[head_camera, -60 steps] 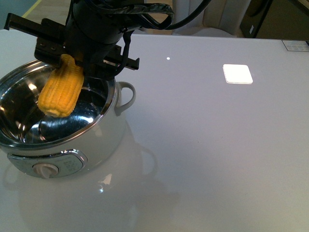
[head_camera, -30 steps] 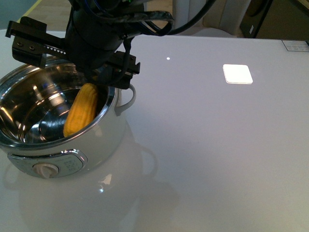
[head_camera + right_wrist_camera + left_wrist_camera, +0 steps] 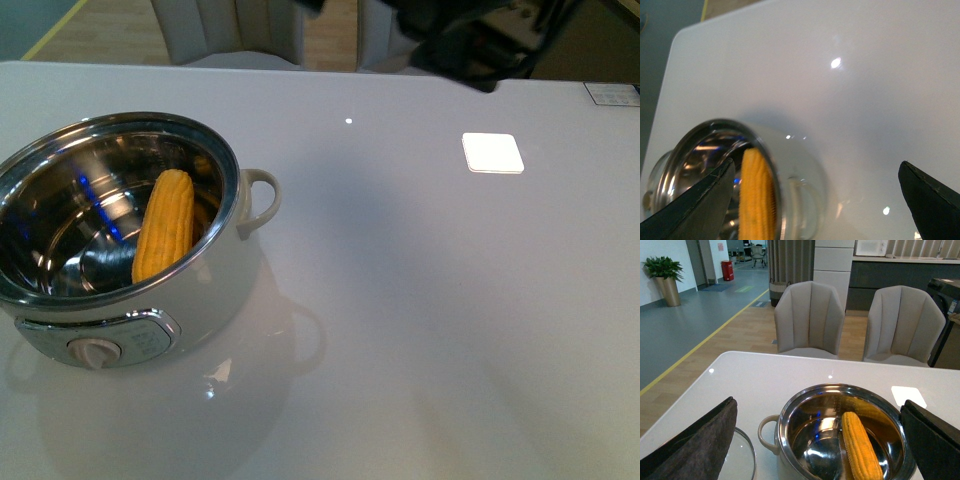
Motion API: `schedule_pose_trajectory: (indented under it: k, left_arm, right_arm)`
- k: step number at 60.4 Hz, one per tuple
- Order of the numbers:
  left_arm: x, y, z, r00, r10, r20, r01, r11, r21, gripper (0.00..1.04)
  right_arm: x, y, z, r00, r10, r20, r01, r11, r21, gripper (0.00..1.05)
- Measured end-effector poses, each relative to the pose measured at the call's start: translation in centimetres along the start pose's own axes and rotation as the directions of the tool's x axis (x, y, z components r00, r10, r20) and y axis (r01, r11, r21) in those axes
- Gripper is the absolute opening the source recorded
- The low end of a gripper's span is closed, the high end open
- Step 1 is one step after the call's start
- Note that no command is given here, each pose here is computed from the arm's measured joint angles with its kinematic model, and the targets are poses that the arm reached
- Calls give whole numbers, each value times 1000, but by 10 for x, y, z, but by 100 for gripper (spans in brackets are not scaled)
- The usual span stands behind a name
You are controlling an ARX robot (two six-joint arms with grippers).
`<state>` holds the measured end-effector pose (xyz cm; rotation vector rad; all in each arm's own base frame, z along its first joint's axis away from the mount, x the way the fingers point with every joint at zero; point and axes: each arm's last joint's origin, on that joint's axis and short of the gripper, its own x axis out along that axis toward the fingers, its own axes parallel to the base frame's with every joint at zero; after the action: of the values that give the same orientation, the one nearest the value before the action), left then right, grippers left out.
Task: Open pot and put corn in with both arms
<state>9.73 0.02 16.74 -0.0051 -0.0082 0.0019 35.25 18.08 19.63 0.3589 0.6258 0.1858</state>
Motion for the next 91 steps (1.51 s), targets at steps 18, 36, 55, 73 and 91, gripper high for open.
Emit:
schedule_pose_trajectory:
  k: [18,36,55,73,91]
  left_arm:
    - [0,0,0,1000,0,0,0,1000,0,98]
    - [0,0,0,1000,0,0,0,1000,0,98]
    - [0,0,0,1000,0,0,0,1000,0,98]
    - [0,0,0,1000,0,0,0,1000,0,98]
    - [0,0,0,1000,0,0,0,1000,0,98]
  right_arm:
    - [-99,-66,0,967,-170,189,187,979,-76,96]
    - [-172,-100,-41,937,-241,252,278,952,-124,96]
    - [-210,-121,-69,919,-296,259,329,940,-94,96]
    - [-210,-129,-78,870,-109,481,227,954,-195,78]
    - [-218,-145,-94,804,-60,592,261,930,-260,27]
